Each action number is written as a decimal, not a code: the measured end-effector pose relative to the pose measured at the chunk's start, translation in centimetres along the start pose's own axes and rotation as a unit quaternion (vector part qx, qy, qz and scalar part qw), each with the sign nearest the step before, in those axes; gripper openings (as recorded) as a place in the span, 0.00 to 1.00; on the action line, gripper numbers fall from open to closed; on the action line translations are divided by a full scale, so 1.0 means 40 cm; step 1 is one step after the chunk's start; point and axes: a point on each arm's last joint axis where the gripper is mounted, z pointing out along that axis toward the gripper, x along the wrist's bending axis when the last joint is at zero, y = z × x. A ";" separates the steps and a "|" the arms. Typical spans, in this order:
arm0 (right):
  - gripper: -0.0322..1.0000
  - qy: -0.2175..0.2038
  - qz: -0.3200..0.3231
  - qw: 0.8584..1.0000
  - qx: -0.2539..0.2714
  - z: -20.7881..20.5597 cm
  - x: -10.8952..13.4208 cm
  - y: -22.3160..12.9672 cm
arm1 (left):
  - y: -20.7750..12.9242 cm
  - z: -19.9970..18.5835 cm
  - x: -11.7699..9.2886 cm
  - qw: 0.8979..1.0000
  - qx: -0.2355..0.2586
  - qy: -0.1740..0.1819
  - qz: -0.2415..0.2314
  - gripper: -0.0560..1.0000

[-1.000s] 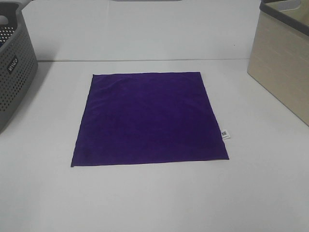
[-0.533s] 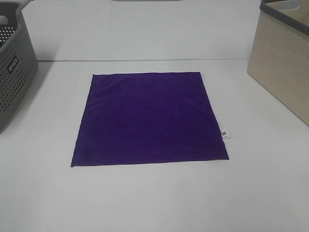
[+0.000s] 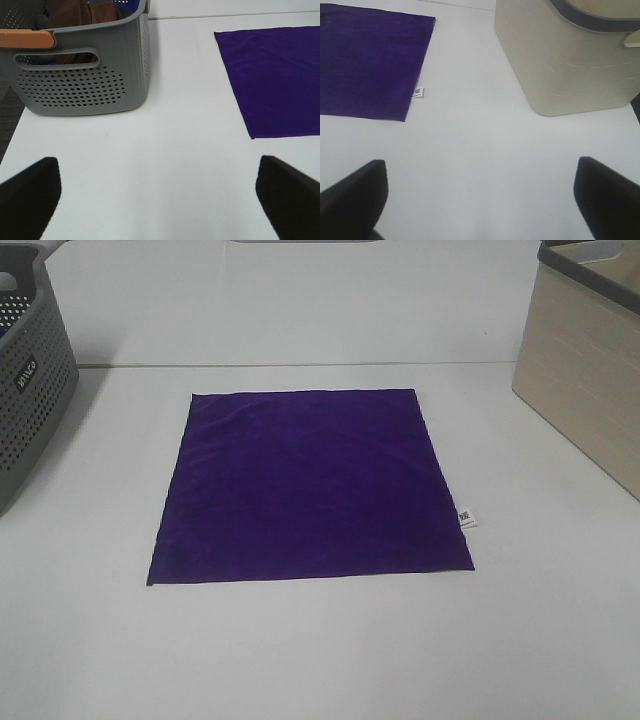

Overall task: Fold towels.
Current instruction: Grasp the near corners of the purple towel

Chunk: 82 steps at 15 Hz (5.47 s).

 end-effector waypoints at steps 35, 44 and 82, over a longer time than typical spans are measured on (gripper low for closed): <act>0.98 0.200 0.025 0.943 0.267 0.513 -0.016 0.375 | 0.297 0.386 -0.012 0.952 0.286 -0.111 0.012 0.99; 0.97 0.347 0.221 0.851 0.328 0.820 -0.142 0.132 | 0.071 0.811 -0.082 0.862 0.406 -0.297 -0.057 0.99; 0.66 0.331 0.155 0.794 0.485 1.025 0.191 -0.033 | -0.066 0.992 -0.362 0.797 0.489 -0.342 -0.094 0.86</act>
